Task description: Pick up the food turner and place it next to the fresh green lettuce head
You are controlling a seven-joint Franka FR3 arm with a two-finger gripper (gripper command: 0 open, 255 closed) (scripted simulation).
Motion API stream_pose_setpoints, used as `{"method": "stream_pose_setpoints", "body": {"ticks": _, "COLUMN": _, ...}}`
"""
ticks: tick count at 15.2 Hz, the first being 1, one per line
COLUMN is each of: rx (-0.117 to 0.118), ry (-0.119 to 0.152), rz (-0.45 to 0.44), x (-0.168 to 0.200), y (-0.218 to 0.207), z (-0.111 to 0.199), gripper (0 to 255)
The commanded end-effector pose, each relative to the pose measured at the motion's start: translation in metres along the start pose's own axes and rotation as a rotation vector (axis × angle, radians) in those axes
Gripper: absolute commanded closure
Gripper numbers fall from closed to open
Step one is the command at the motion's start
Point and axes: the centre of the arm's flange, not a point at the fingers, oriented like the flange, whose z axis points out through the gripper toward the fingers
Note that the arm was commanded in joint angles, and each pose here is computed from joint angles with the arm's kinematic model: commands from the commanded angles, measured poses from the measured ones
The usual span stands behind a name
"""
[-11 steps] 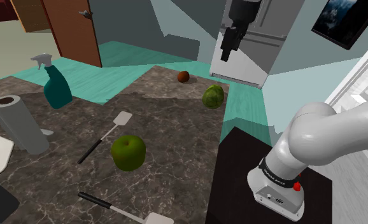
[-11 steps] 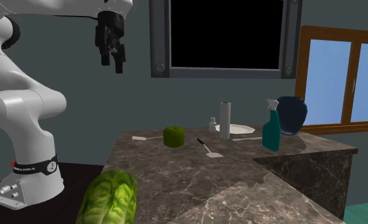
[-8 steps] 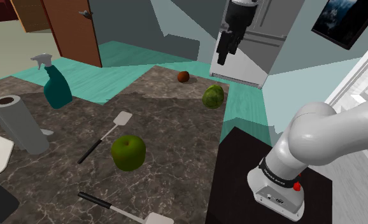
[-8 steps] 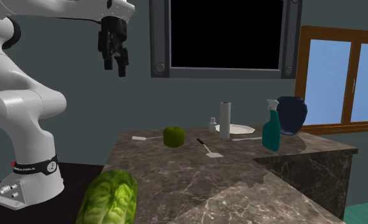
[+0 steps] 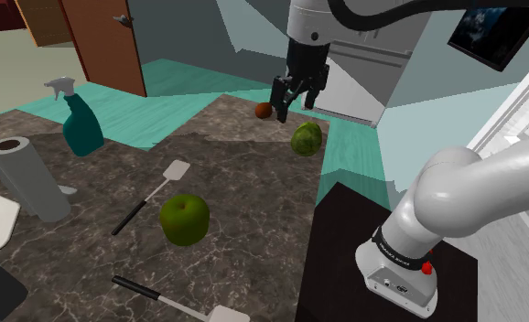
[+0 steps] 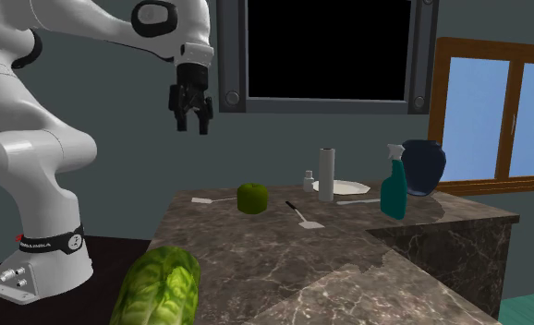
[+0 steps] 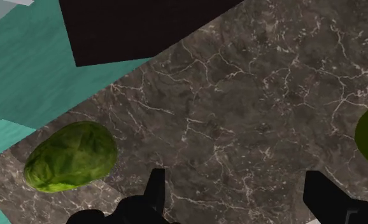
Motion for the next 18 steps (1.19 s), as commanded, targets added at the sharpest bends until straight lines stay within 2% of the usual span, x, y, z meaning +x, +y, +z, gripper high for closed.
{"method": "stream_pose_setpoints", "body": {"ticks": 1, "rx": 0.008, "ry": -0.010, "rz": 0.069, "x": 0.004, "y": -0.019, "z": 0.013, "gripper": 0}}
{"method": "stream_pose_setpoints", "body": {"ticks": 9, "rx": 0.036, "ry": -0.051, "rz": 0.318, "x": 0.036, "y": -0.103, "z": 0.063, "gripper": 0}}
{"method": "stream_pose_setpoints", "body": {"ticks": 18, "rx": 0.068, "ry": -0.097, "rz": 0.598, "x": 0.093, "y": -0.186, "z": 0.119, "gripper": 0}}
